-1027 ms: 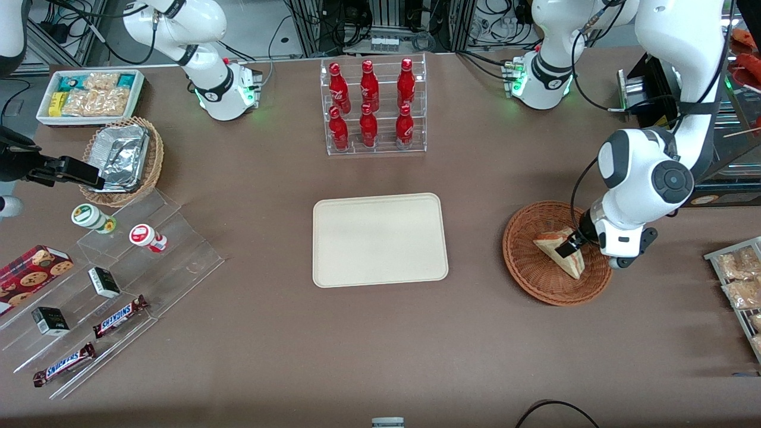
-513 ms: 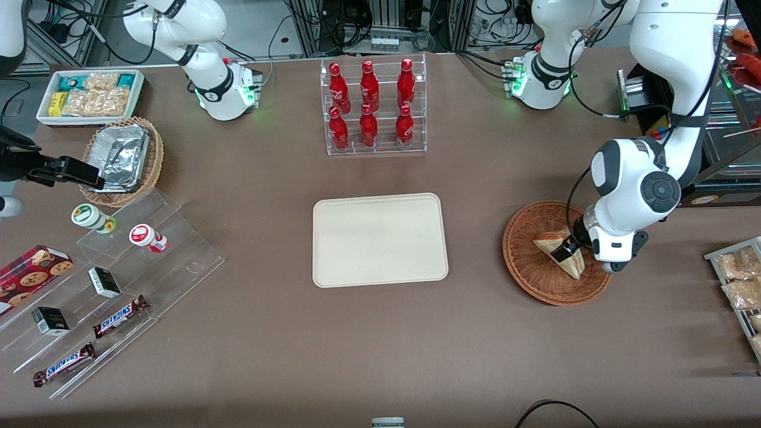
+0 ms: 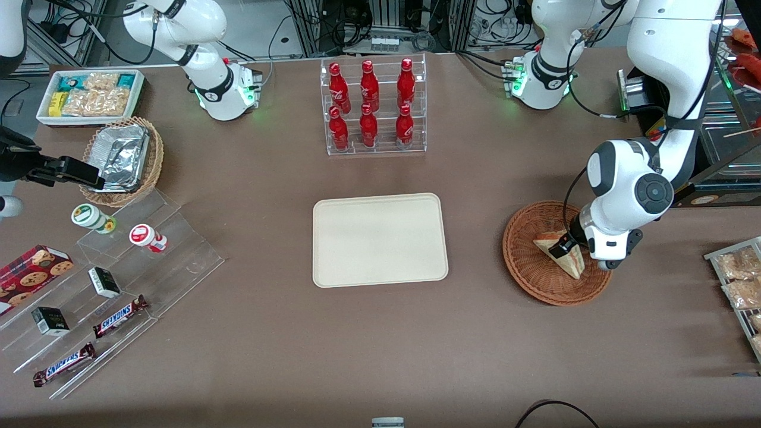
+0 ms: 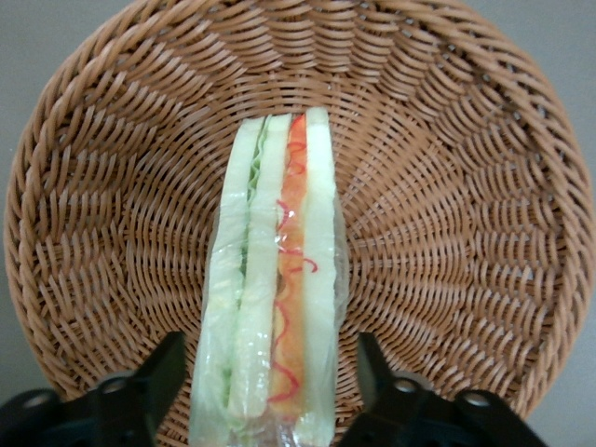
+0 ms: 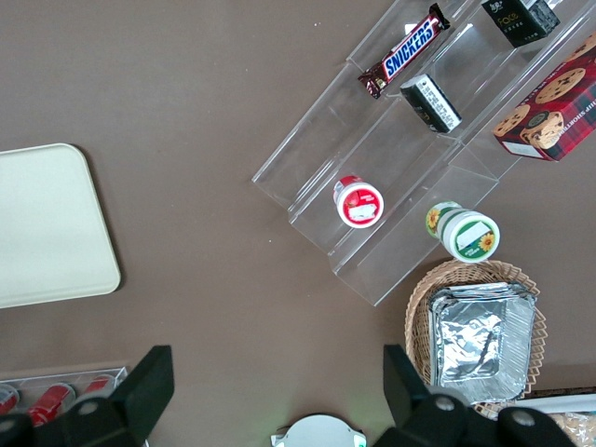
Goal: Place sandwich from basket to tray
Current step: 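Lift the sandwich and carry it over the cream tray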
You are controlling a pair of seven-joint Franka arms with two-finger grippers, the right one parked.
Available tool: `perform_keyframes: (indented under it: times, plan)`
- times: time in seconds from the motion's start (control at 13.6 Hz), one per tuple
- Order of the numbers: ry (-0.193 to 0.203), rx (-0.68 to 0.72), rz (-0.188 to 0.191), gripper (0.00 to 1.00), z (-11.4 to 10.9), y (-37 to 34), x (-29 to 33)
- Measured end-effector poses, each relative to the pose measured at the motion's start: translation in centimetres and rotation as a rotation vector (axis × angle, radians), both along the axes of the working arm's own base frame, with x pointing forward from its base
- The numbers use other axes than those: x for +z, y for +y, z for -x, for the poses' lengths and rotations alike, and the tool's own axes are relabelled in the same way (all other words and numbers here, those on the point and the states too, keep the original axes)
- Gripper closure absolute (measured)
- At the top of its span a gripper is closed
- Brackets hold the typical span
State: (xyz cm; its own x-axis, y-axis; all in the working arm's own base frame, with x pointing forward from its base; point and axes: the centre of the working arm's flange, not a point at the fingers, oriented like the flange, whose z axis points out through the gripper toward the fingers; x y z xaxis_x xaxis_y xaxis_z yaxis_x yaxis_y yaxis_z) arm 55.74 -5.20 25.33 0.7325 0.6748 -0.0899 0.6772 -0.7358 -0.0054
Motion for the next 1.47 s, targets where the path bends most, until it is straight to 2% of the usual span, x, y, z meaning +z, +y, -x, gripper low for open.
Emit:
perform_keyframes:
  times: [0.22,0.29,0.51,0.66,0.95,1.17,1.47]
  plan:
    - [0.003,-0.007,0.000,0.58,0.1,-0.1,0.0]
    - [0.006,-0.021,0.001,0.65,0.1,-0.1,0.3]
    - [0.043,-0.085,0.009,0.75,-0.8,-0.5,3.5]
    - [0.037,-0.114,0.015,0.84,-2.0,-1.2,6.6]
    - [0.002,-0.255,0.034,0.84,-2.5,-6.1,9.0]
    - [0.019,-0.367,0.038,0.84,-1.9,-12.2,10.5]
    - [0.016,-0.526,0.033,0.84,-0.1,-21.2,9.9]
